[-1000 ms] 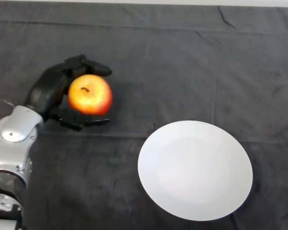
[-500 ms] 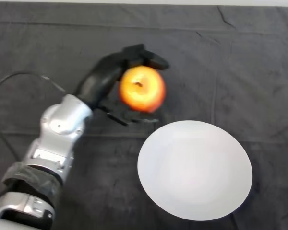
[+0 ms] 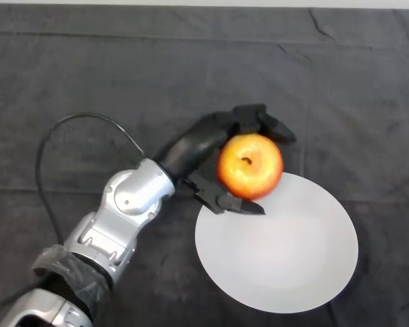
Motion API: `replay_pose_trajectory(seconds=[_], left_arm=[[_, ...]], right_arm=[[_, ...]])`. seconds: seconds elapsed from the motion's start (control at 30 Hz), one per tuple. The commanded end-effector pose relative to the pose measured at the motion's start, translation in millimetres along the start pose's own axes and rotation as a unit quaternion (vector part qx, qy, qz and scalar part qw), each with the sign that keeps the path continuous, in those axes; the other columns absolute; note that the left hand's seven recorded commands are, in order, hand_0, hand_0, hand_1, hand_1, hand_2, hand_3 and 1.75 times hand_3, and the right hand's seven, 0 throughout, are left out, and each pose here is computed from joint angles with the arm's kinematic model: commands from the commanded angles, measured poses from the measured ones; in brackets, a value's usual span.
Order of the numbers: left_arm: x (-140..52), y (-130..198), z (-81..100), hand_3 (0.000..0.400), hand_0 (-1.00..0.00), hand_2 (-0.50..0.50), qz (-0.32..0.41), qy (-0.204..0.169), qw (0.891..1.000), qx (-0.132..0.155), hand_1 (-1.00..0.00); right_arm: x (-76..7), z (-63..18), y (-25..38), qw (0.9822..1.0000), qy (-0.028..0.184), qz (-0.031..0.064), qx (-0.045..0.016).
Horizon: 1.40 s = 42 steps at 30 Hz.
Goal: Move the apple to the plate
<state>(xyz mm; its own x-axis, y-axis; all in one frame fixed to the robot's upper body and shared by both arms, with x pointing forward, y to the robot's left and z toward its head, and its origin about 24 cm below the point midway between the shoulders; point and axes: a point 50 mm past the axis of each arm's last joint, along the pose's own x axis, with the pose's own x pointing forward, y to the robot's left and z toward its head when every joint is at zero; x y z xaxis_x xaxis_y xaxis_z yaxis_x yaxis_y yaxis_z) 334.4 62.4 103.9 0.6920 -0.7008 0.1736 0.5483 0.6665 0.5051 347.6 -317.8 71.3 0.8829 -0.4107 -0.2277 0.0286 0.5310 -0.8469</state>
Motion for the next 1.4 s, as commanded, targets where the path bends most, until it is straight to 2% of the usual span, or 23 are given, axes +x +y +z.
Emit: replay_pose_trajectory(seconds=[0.03, 0.53, 0.73, 0.87, 0.93, 0.97, 1.03, 1.07, 1.1, 1.13, 1.17, 1.2, 1.23, 1.4], left_arm=[[-8.0, -5.2, -3.7, 0.4, -1.0, 0.0, 0.0, 0.006, 1.0, -0.006, -1.0], [-8.1, -31.0, -19.1, 0.4, -1.0, 0.0, -0.062, 0.044, 0.997, -0.012, -1.0], [-11.3, -39.5, -27.6, 0.4, -1.0, -0.03, -0.083, 0.064, 0.994, -0.01, -0.93], [-10.9, -42.9, -30.5, 0.4, -1.0, -0.03, -0.096, 0.076, 0.992, -0.007, -0.93], [-10.5, -43.4, -31.4, 0.389, -0.97, -0.04, -0.102, 0.081, 0.991, -0.006, -0.89], [-10.4, -43.5, -31.8, 0.362, -0.91, -0.08, -0.105, 0.083, 0.991, -0.005, -0.75], [-10.6, -44.1, -32.6, 0.318, -0.8, -0.09, -0.109, 0.087, 0.99, -0.004, -0.62], [-10.6, -44.2, -32.9, 0.26, -0.65, -0.33, -0.111, 0.089, 0.99, -0.003, 0.0], [-10.6, -44.3, -33.2, 0.242, -0.6, -0.3, -0.113, 0.09, 0.99, -0.002, 0.0], [-10.6, -44.2, -33.4, 0.171, -0.43, -0.21, -0.114, 0.092, 0.989, -0.002, 0.0], [-10.5, -43.9, -33.5, 0.144, -0.36, -0.18, -0.115, 0.093, 0.989, -0.001, 0.0], [-10.5, -43.5, -33.6, 0.016, -0.04, -0.02, -0.116, 0.093, 0.989, 0.0, 0.0], [-10.3, -42.8, -33.6, 0.0, 0.0, 0.0, -0.116, 0.094, 0.989, 0.0, 0.0], [-8.2, -35.5, -30.7, 0.0, 0.0, 0.0, -0.112, 0.093, 0.989, 0.003, 0.0]], right_arm=[[-3.0, -14.0, 4.9, 0.9998, 0.02, 0.0084, 0.0023], [-3.1, -14.0, 4.8, 0.9998, 0.02, 0.0084, 0.0024], [-3.0, -14.0, 4.7, 0.9998, 0.02, 0.0085, 0.0024], [-3.0, -13.9, 4.7, 0.9998, 0.02, 0.0085, 0.0023], [-3.0, -13.9, 4.7, 0.9998, 0.02, 0.0085, 0.0022], [-3.0, -13.9, 4.7, 0.9998, 0.02, 0.0085, 0.0022], [-3.0, -13.9, 4.7, 0.9998, 0.02, 0.0085, 0.0022], [-3.0, -13.9, 4.7, 0.9998, 0.02, 0.0085, 0.0022], [-3.0, -13.9, 4.7, 0.9998, 0.02, 0.0085, 0.0021], [-3.0, -13.9, 4.7, 0.9998, 0.02, 0.0086, 0.0021], [-2.9, -13.9, 4.7, 0.9998, 0.02, 0.0086, 0.0021], [-2.9, -13.9, 4.7, 0.9998, 0.02, 0.0086, 0.0021], [-2.9, -13.9, 4.7, 0.9998, 0.02, 0.0086, 0.0021], [-2.9, -13.9, 4.7, 0.9998, 0.02, 0.0086, 0.002]])
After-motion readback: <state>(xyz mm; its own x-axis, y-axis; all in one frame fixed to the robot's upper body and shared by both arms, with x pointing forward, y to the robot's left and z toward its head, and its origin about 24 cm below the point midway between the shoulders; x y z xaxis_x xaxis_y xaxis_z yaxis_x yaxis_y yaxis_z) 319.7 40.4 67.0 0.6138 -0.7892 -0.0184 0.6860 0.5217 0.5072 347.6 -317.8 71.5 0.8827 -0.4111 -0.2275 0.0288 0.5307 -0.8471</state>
